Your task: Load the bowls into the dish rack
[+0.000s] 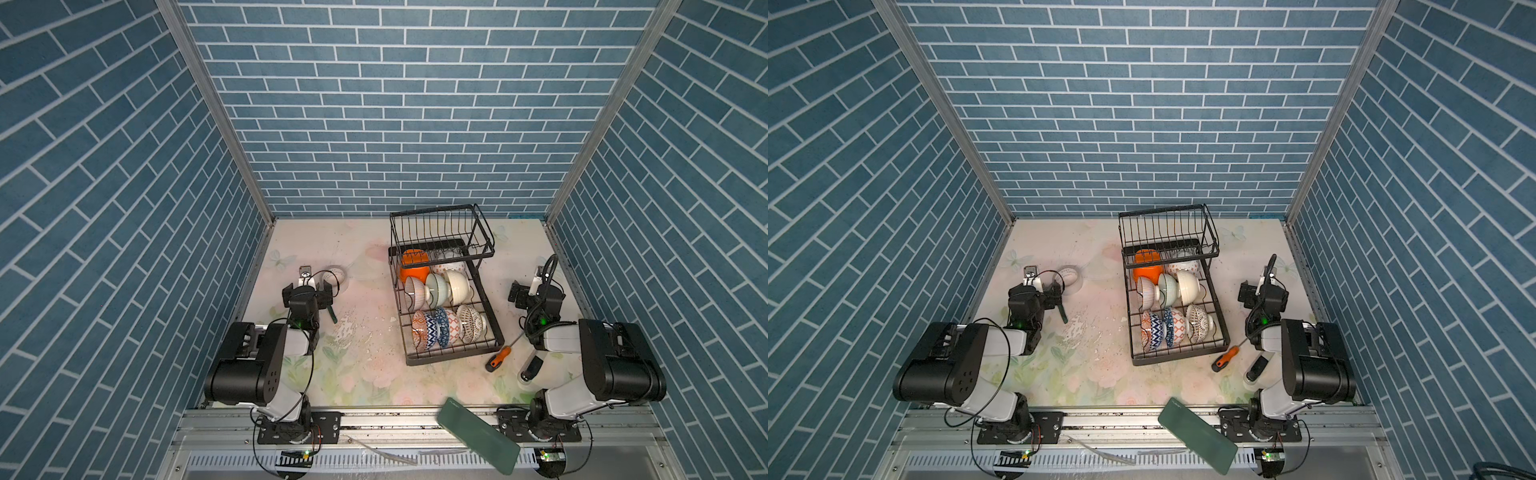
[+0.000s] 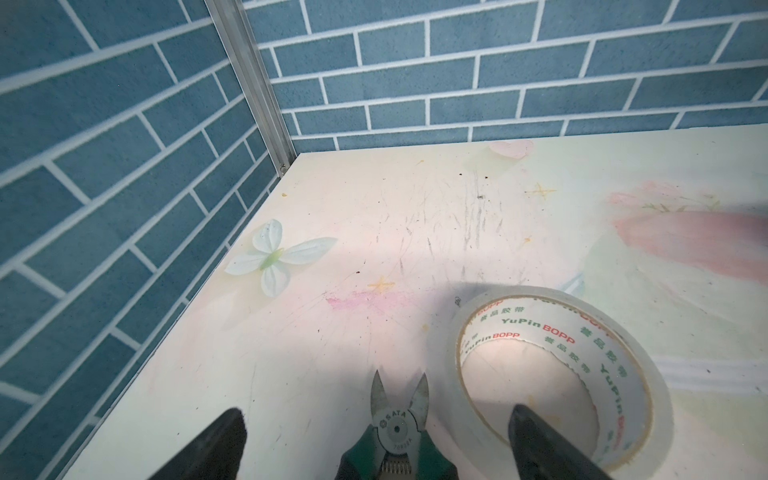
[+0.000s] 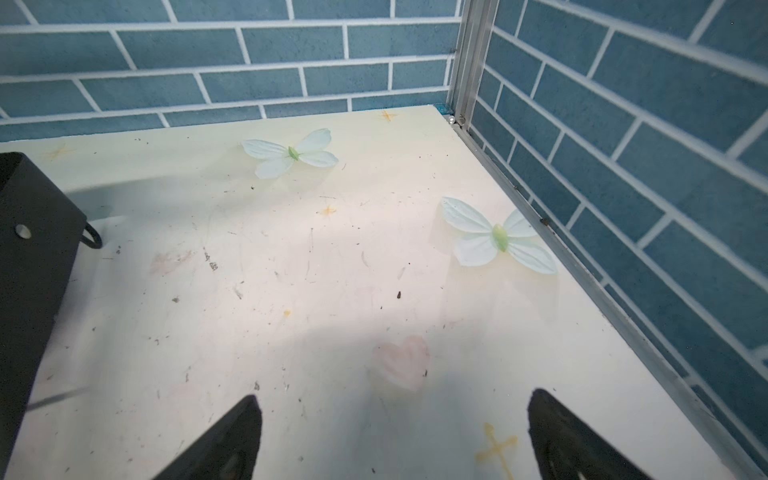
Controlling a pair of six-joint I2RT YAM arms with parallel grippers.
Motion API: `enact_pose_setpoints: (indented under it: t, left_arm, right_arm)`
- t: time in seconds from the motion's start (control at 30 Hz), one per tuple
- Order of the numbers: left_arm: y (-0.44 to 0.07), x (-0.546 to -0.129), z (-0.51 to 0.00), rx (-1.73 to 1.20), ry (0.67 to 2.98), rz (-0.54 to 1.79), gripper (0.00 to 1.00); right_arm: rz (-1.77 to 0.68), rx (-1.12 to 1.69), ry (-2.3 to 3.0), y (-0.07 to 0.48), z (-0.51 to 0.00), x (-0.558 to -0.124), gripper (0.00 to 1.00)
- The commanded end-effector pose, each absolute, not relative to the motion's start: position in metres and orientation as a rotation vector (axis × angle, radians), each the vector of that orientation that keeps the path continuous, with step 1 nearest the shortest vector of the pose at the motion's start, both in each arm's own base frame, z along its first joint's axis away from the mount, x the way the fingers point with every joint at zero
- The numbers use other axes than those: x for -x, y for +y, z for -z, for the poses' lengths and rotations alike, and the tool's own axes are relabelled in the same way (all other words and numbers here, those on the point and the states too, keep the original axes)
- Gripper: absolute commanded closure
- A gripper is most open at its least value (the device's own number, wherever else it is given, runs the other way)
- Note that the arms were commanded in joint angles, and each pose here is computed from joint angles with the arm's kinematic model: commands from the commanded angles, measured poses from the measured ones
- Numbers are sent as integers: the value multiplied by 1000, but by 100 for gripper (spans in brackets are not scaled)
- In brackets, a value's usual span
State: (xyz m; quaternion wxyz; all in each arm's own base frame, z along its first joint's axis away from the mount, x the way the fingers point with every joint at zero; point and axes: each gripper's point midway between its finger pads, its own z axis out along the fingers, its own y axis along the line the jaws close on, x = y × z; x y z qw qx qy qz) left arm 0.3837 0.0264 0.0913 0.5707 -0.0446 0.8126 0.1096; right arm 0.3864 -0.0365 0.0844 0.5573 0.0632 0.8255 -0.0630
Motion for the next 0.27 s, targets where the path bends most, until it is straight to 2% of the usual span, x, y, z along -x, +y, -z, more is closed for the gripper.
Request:
enact_pose_setpoints:
  t: [0.0,0.23]
  left_arm:
    - [30,-386,-97,123,1887,-265,0]
    - [30,-386,-98,123,1883,-264,0]
  right_arm:
    - [158,-168,1922,-39,-90,-390,1]
    - [96,-86,1943,-26,-88,-395,1]
